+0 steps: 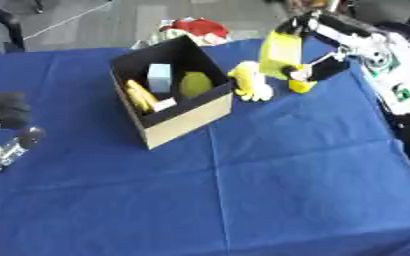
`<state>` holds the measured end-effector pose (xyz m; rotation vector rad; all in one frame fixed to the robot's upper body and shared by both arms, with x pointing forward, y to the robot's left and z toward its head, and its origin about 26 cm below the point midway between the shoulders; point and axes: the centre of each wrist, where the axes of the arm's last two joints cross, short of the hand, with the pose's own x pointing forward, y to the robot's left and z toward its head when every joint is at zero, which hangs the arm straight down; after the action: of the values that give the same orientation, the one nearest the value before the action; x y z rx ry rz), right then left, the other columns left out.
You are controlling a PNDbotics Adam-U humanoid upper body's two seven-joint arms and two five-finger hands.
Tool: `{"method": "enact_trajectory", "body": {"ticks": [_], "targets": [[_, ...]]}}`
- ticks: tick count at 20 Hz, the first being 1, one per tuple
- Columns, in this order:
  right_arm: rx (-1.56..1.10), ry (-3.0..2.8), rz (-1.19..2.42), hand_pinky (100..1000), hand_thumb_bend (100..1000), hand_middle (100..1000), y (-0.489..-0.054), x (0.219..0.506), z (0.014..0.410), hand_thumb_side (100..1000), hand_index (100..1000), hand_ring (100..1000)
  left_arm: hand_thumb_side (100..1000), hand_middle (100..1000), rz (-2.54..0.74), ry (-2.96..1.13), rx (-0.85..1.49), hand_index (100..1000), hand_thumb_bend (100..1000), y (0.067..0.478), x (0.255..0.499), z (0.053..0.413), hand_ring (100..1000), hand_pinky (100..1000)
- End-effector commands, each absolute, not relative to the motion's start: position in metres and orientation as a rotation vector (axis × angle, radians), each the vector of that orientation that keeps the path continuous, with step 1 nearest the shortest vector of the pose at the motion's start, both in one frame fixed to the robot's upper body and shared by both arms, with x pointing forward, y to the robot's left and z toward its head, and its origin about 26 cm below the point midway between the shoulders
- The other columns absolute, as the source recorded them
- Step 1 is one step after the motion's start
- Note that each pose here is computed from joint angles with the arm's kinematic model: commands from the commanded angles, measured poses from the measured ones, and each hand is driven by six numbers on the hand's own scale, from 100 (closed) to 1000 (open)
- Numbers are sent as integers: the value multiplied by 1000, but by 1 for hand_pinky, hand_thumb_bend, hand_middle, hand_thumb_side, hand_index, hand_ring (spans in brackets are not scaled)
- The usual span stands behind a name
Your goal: Pick up objects on the table and place them in the box.
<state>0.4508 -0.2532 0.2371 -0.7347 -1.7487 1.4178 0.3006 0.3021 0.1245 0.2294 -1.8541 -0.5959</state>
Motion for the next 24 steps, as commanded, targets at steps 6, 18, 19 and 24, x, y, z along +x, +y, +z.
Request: {"method": "enact_trajectory", "body": {"ticks": [6, 18, 19, 24], "targets": [[-692, -1680, 1397, 834, 402, 802, -207, 487, 212, 295, 933, 782, 514, 644, -611, -1884, 143, 803, 661, 286, 302, 126, 650, 694], [-896, -1619, 1285, 924, 425, 947, -232, 491, 215, 319, 997, 900, 524, 651, -638, -1875, 121, 810, 656, 283, 303, 125, 655, 697], [-895, -1623, 1242, 919, 396, 930, -243, 490, 218, 289, 994, 891, 526, 651, -639, -1872, 124, 810, 645, 283, 303, 125, 655, 697], [-864, -1607, 1122, 914, 366, 915, -272, 488, 224, 270, 990, 881, 526, 651, -638, -1868, 132, 809, 643, 285, 302, 124, 655, 697]]}}
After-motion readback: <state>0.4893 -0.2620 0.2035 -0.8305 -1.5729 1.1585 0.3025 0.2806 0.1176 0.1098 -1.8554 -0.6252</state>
